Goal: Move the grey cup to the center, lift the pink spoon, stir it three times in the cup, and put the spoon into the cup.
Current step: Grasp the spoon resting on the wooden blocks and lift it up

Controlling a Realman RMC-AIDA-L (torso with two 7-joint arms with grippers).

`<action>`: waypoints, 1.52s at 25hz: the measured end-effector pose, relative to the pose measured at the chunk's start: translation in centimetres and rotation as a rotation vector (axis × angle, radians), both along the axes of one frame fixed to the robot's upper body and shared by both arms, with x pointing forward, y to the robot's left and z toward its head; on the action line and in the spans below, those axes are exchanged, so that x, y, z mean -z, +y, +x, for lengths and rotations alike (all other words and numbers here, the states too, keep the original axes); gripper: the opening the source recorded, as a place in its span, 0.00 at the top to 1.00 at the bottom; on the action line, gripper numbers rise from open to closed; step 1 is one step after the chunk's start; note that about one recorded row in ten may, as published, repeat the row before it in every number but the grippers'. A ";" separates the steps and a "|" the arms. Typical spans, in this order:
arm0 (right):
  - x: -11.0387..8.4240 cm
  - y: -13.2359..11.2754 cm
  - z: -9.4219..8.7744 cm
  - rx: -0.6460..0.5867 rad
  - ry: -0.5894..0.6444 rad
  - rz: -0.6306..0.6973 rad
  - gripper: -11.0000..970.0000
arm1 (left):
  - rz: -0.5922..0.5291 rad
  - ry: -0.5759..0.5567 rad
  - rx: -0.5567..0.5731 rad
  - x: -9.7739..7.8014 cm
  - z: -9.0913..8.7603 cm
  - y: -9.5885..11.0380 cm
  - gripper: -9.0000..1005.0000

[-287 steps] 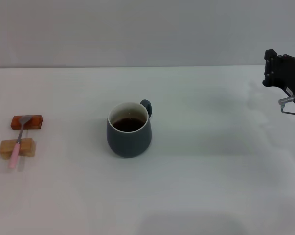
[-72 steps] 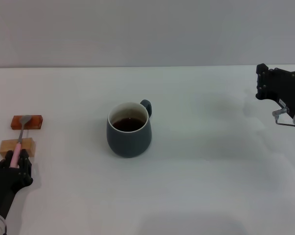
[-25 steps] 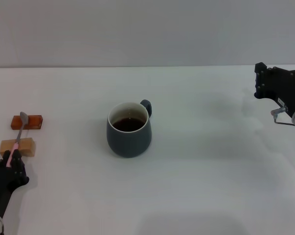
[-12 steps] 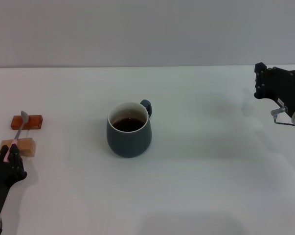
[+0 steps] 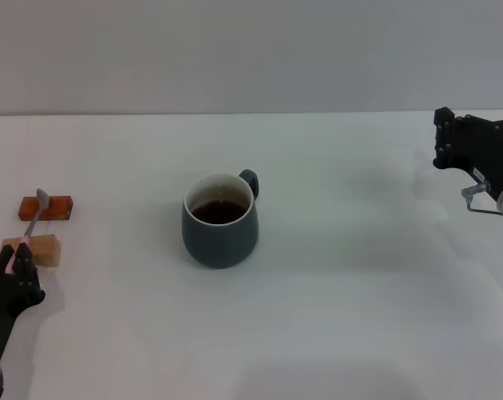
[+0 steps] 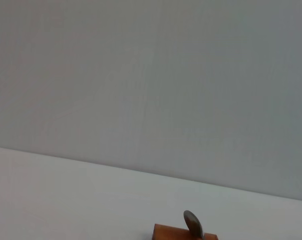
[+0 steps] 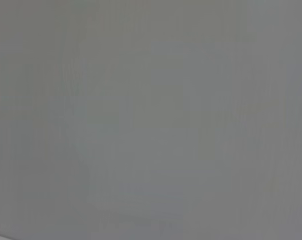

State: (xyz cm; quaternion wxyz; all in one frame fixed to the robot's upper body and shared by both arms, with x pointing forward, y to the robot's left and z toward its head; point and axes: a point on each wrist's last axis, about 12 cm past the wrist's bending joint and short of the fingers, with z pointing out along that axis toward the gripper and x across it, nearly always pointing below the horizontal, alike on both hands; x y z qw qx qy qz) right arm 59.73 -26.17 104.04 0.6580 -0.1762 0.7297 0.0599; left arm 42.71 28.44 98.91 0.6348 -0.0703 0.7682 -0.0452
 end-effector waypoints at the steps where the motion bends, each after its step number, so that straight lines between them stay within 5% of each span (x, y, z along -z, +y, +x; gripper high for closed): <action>1: 0.0 0.0 0.0 0.000 0.000 0.000 0.98 | 0.000 0.000 0.000 0.0 0.0 0.0 0.85; 29: 0.0 -0.1 0.0 0.006 0.000 0.001 0.98 | -0.064 -0.084 -0.009 -2.3 1.0 0.5 0.85; 31: 0.0 -0.1 0.0 0.005 0.000 0.001 0.98 | -0.095 -0.078 -0.006 -4.1 1.4 1.8 0.85; 34: 0.0 -0.1 0.0 0.006 0.000 0.002 0.98 | -0.105 -0.075 -0.004 -4.5 1.6 2.1 0.85; 38: 0.0 0.0 0.0 0.007 -0.001 0.005 0.98 | -0.146 -0.037 0.017 -8.2 2.6 4.3 0.85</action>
